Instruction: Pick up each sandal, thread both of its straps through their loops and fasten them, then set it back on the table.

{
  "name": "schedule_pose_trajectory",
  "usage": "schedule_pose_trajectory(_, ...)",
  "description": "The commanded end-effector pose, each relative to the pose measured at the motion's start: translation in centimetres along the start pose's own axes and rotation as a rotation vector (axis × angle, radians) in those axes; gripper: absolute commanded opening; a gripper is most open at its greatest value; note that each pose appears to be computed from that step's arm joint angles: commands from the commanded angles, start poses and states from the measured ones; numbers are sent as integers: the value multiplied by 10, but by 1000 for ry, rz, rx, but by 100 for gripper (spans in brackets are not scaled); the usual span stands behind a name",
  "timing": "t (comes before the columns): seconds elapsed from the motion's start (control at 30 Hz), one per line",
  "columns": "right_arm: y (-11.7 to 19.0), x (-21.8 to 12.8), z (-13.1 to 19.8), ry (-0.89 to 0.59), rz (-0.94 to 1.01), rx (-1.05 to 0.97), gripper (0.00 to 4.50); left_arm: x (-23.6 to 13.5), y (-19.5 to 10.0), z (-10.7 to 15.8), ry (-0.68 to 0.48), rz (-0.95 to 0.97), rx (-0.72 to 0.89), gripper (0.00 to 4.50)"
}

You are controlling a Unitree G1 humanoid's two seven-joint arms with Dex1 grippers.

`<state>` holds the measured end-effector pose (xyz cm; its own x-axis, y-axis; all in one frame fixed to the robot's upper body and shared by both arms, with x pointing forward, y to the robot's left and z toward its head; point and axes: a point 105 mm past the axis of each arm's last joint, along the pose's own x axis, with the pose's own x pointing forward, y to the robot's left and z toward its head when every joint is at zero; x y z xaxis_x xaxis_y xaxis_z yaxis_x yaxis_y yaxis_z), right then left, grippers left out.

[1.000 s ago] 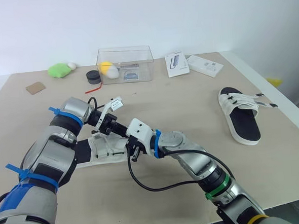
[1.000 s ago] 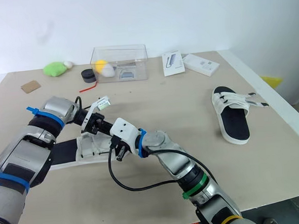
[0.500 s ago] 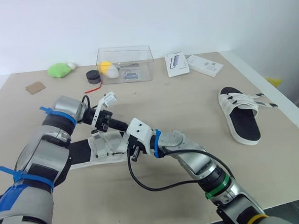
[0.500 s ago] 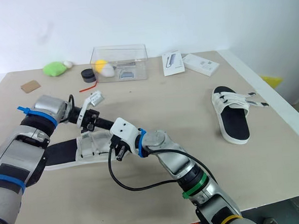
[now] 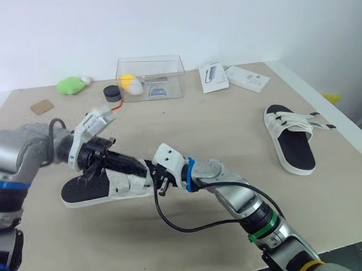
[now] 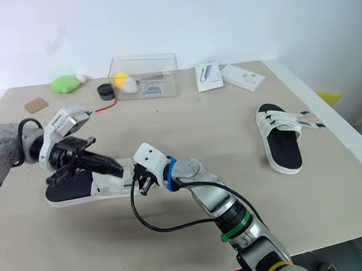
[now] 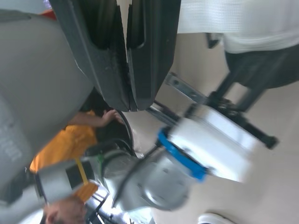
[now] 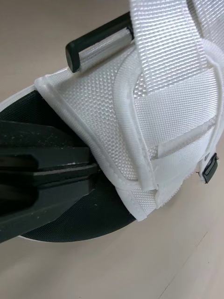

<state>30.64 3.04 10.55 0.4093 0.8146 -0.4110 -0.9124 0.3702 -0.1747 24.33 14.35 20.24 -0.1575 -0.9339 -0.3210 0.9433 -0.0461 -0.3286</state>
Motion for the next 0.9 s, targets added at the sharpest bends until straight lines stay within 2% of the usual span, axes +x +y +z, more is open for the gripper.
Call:
schedule_pose_trajectory(0.03, -1, 0, -25, 92, -1, 36, 0, 3, -19, 3, -13, 9, 118, 71)
schedule_pose_trajectory(0.1, 0, -1, -25, 94, 6, 33, 0, 5, -26, -4, 0, 9, 98, 101)
schedule_pose_trajectory(0.3, 3, -1, -27, 98, 15, 39, 0, 10, -49, -19, 14, 0, 25, 377)
schedule_pose_trajectory(0.37, 4, -2, -28, 99, 16, 42, 0, 11, -55, -22, 5, -3, 0, 448)
schedule_pose_trajectory(0.47, 4, -2, -28, 100, 15, 43, 0, 12, -61, -31, 5, 26, -53, 448)
schedule_pose_trajectory(0.67, 6, -3, -30, 103, 16, 51, 0, 0, -48, -78, 5, 233, -262, 448)
schedule_pose_trajectory(0.9, 8, -2, -30, 104, 24, 49, 0, 10, -31, -98, -63, 346, -310, 448)
